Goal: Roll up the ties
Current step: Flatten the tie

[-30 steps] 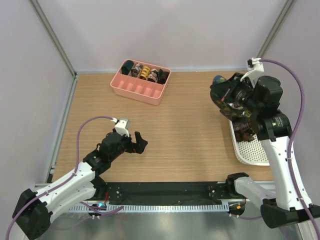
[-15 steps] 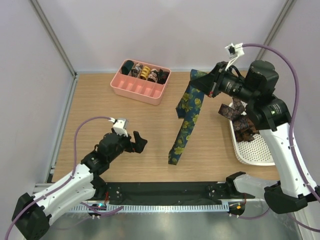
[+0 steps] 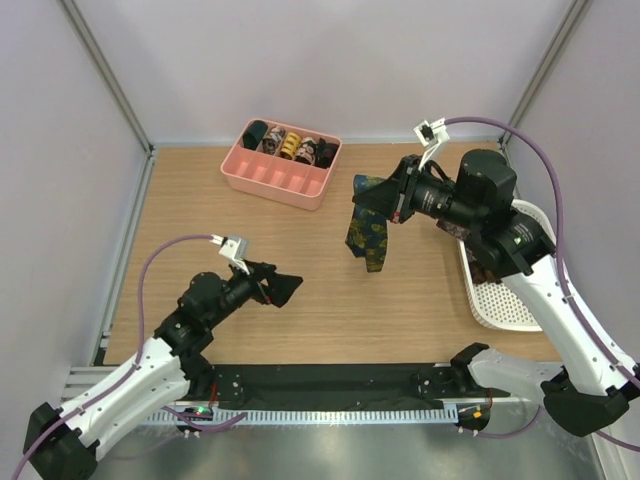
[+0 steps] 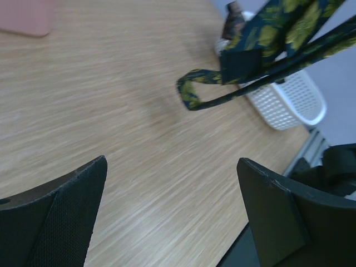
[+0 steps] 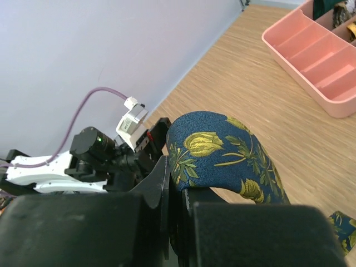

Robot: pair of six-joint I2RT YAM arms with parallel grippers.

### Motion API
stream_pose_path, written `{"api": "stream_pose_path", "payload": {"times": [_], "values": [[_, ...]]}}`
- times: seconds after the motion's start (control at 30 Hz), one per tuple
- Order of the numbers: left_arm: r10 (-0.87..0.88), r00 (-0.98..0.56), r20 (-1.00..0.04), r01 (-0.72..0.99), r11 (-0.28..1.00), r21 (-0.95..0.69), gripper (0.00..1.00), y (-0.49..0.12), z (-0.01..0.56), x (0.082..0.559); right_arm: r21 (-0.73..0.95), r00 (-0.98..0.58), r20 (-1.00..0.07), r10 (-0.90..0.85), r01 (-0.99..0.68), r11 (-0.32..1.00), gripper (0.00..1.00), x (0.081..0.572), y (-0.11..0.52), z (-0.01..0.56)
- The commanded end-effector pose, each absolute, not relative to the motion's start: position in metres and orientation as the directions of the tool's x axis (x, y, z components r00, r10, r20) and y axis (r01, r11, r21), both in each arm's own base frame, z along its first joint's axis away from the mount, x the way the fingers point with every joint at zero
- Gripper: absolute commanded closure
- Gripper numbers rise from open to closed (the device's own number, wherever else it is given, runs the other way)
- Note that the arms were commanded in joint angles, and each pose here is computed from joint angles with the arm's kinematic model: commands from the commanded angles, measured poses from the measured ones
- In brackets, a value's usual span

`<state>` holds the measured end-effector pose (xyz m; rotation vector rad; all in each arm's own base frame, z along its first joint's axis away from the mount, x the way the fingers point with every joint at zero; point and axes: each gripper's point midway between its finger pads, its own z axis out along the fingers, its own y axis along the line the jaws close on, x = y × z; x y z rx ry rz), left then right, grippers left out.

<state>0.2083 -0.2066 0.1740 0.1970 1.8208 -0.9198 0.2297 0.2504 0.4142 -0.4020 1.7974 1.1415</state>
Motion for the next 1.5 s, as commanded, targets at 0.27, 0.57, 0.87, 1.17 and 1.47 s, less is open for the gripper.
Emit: {"api": "stream_pose_path", "payload": {"times": [0.27,0.57,0.87,1.17,1.47], "values": [[-0.436,-0.205,-0.876,0.826,0.404,-0.394,0.0,-0.249,0.26,0.198,0.547,-0.407,-0.831,0.379,-0.721,0.425,0.99,0.218,0.266,0.499],[-0.395,-0.134,-0.909,0.942,0.234,-0.24,0.0,-0.29,0.267,0.175,0.574,-0.418,-0.797,0.436,-0.747,0.335,0.99,0.203,0.274,0.537],[-0.409,-0.059,-0.911,0.983,0.133,-0.123,0.0,-0.308,0.296,0.151,0.584,-0.446,-0.787,0.426,-0.761,0.283,0.99,0.197,0.281,0.549],[-0.369,0.01,-0.929,0.977,0.2,-0.069,0.0,-0.325,0.298,0.167,0.588,-0.453,-0.781,0.43,-0.766,0.261,0.99,0.195,0.283,0.556],[-0.272,0.013,-0.962,0.937,0.34,-0.084,0.17,-0.339,0.268,0.19,0.585,-0.452,-0.78,0.433,-0.772,0.248,0.99,0.193,0.283,0.559]]}}
